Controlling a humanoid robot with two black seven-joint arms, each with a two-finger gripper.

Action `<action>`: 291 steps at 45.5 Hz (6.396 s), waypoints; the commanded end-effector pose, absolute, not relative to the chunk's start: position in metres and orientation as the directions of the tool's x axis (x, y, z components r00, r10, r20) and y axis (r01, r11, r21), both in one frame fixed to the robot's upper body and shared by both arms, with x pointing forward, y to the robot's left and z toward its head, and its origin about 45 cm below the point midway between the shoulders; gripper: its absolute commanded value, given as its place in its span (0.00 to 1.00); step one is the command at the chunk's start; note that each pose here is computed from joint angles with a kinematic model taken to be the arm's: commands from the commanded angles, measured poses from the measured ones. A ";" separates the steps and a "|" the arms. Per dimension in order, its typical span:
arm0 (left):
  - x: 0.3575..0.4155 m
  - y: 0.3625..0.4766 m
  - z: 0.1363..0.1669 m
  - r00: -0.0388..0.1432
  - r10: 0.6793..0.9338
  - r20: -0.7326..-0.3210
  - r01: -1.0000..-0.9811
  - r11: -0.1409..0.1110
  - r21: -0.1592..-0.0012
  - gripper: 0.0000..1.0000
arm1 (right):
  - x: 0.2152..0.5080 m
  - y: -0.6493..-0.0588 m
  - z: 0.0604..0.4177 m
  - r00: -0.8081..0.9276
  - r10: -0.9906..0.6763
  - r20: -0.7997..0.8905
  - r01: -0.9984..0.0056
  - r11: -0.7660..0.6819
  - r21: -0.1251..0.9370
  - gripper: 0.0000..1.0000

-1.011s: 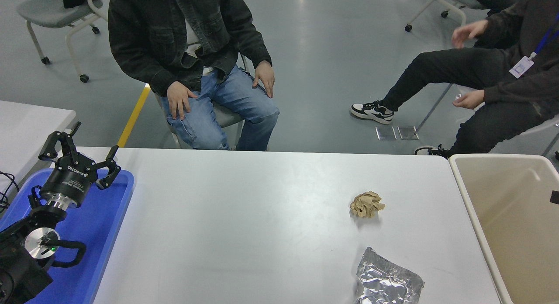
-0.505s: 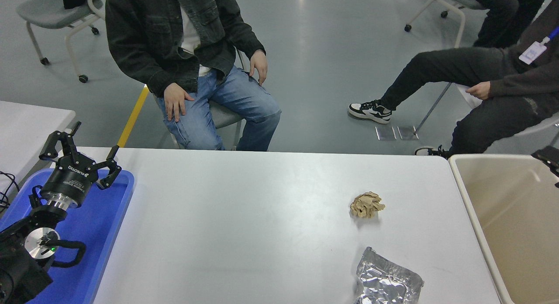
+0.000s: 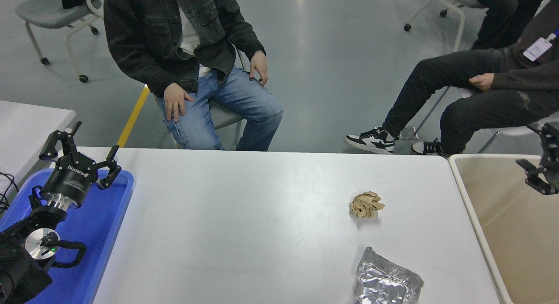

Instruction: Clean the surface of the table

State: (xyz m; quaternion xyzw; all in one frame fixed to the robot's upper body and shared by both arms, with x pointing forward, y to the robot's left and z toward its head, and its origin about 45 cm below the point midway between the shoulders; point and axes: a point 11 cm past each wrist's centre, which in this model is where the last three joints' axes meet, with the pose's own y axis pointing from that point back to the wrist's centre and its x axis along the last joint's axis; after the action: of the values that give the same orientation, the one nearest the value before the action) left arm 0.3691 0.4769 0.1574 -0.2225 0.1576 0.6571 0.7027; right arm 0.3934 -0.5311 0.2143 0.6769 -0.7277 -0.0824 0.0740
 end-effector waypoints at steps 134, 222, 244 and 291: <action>0.3692 0.477 0.1574 0.086 0.854 -0.514 -0.994 0.037 -0.105 1.00 | 0.301 -0.346 0.194 0.761 -0.335 0.555 -0.644 -0.490 0.588 1.00; 0.3692 0.477 0.1574 0.087 0.853 -0.514 -0.994 0.038 -0.106 1.00 | 0.200 -0.320 0.100 0.834 -0.529 0.154 -0.336 -0.267 0.903 1.00; 0.3692 0.477 0.1574 0.086 0.854 -0.514 -0.994 0.037 -0.105 1.00 | 0.211 -0.310 0.094 0.836 -0.525 0.161 -0.326 -0.238 0.915 1.00; 0.3692 0.477 0.1574 0.087 0.853 -0.514 -0.994 0.038 -0.106 1.00 | 0.202 -0.306 0.076 0.860 -0.491 0.140 -0.266 -0.197 0.944 0.23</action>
State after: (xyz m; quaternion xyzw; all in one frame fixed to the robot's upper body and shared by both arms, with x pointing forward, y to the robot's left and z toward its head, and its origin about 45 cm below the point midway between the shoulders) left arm 0.3692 0.4769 0.1574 -0.2224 0.1575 0.6573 0.7026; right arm 0.2072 -0.3069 0.0792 0.7645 -0.2598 -0.0975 0.5819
